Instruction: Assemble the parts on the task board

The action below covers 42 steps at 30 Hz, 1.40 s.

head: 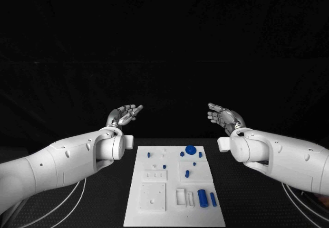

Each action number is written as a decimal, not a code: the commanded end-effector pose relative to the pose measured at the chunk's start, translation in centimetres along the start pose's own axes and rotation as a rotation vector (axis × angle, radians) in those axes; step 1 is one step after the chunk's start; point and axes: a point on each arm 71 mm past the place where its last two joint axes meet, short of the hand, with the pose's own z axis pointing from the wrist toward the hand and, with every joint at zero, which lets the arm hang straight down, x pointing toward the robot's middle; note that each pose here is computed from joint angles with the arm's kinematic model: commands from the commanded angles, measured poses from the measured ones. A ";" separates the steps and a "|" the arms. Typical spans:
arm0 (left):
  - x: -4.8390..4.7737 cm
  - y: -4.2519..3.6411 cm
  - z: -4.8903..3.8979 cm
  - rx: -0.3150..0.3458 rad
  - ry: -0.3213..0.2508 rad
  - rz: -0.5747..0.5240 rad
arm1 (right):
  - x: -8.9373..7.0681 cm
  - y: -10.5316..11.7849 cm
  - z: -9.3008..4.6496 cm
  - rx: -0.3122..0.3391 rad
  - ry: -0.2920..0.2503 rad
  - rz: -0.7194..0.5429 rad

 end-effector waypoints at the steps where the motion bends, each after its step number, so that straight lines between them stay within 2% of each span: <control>1: 0.04 -0.39 1.54 -0.072 0.094 -0.038 | 0.0 0.0 1.0 0.127 0.185 0.025; 6: -0.59 -1.25 2.91 -0.078 0.096 -0.026 | -1.1 0.7 2.0 0.162 0.218 0.008; 11: -0.76 -1.50 3.26 -0.079 0.097 -0.023 | -1.5 1.0 2.4 0.175 0.229 0.001; 12: -0.87 -1.42 2.97 -0.087 0.141 -0.035 | -2.6 1.9 3.6 0.008 0.181 -0.434; 20: -1.37 -1.48 2.61 -0.073 0.171 -0.006 | -2.0 2.3 4.1 -0.085 0.186 -0.692; 26: -1.28 -1.66 1.72 -0.060 0.215 0.002 | -0.9 2.6 3.8 -0.169 0.237 -0.912; 31: -0.64 -2.09 0.27 -0.052 0.267 -0.016 | 0.7 2.7 3.3 -0.261 0.301 -1.125; 37: 0.19 -2.41 -1.00 -0.048 0.313 -0.035 | 2.6 2.7 2.9 -0.343 0.355 -1.292; 42: 0.35 -2.53 -1.49 -0.047 0.327 -0.042 | 4.1 2.6 2.7 -0.394 0.384 -1.392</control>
